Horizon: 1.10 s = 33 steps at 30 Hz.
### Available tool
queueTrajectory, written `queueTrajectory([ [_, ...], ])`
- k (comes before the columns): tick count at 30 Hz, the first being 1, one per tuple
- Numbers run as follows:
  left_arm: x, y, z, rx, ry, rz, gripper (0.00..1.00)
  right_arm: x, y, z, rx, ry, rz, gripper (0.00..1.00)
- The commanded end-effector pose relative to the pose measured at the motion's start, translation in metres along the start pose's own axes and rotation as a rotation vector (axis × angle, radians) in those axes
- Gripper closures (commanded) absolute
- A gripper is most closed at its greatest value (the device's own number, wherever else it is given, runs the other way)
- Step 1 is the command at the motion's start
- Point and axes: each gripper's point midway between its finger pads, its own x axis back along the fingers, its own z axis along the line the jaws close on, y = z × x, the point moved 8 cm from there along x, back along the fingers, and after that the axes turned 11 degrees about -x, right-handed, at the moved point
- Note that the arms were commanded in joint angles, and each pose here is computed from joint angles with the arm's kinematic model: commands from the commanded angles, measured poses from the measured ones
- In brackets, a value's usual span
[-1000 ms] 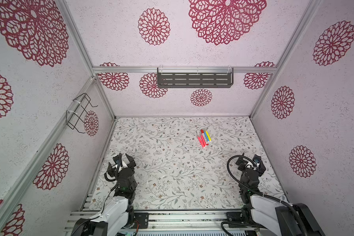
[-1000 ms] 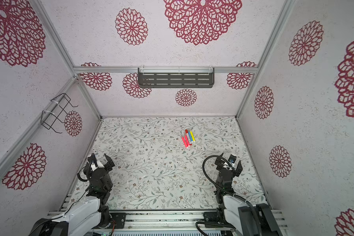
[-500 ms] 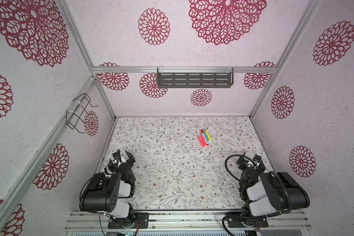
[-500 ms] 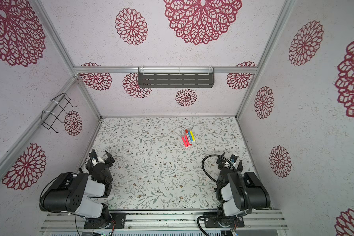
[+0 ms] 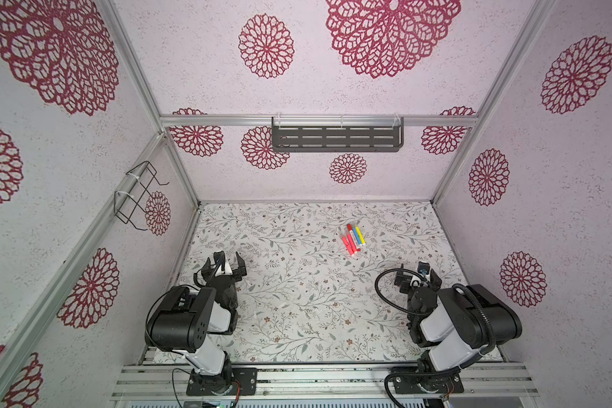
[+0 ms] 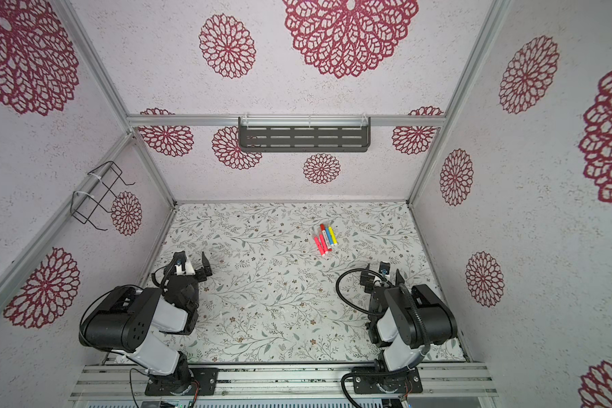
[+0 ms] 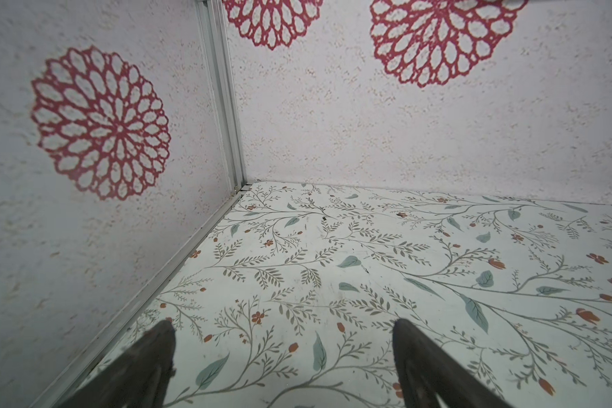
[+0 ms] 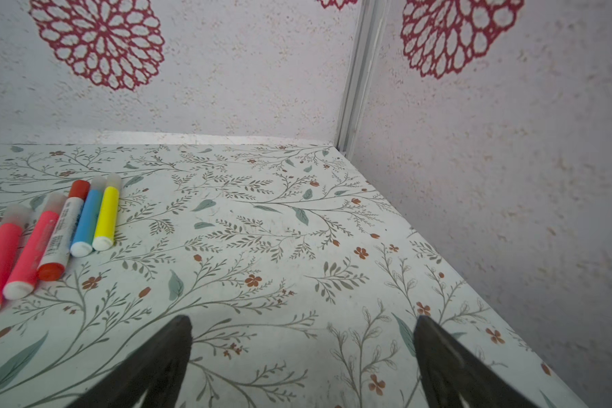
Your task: Insert the pens into the pen caps
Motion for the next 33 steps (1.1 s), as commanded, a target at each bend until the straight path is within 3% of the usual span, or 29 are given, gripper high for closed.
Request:
queueTrajectory([
  [1,-0.003,0.005,-0.001,-0.03,-0.028,-0.037,0.03,-0.007,0.019,0.003,-0.021,-0.023,-0.087,0.01],
  [7,-0.016,0.008,0.002,-0.01,-0.065,0.015,0.03,-0.044,0.017,-0.005,-0.079,-0.04,0.077,0.01],
  [10,-0.041,0.008,0.01,0.032,-0.085,0.123,0.03,-0.045,0.018,-0.007,-0.089,-0.036,0.079,0.01],
  [12,-0.055,0.002,0.029,0.137,-0.119,0.203,0.03,-0.045,0.018,-0.007,-0.09,-0.036,0.076,0.01],
  [33,-0.052,0.002,0.029,0.131,-0.11,0.182,0.03,-0.043,0.019,-0.007,-0.088,-0.037,0.069,0.01],
])
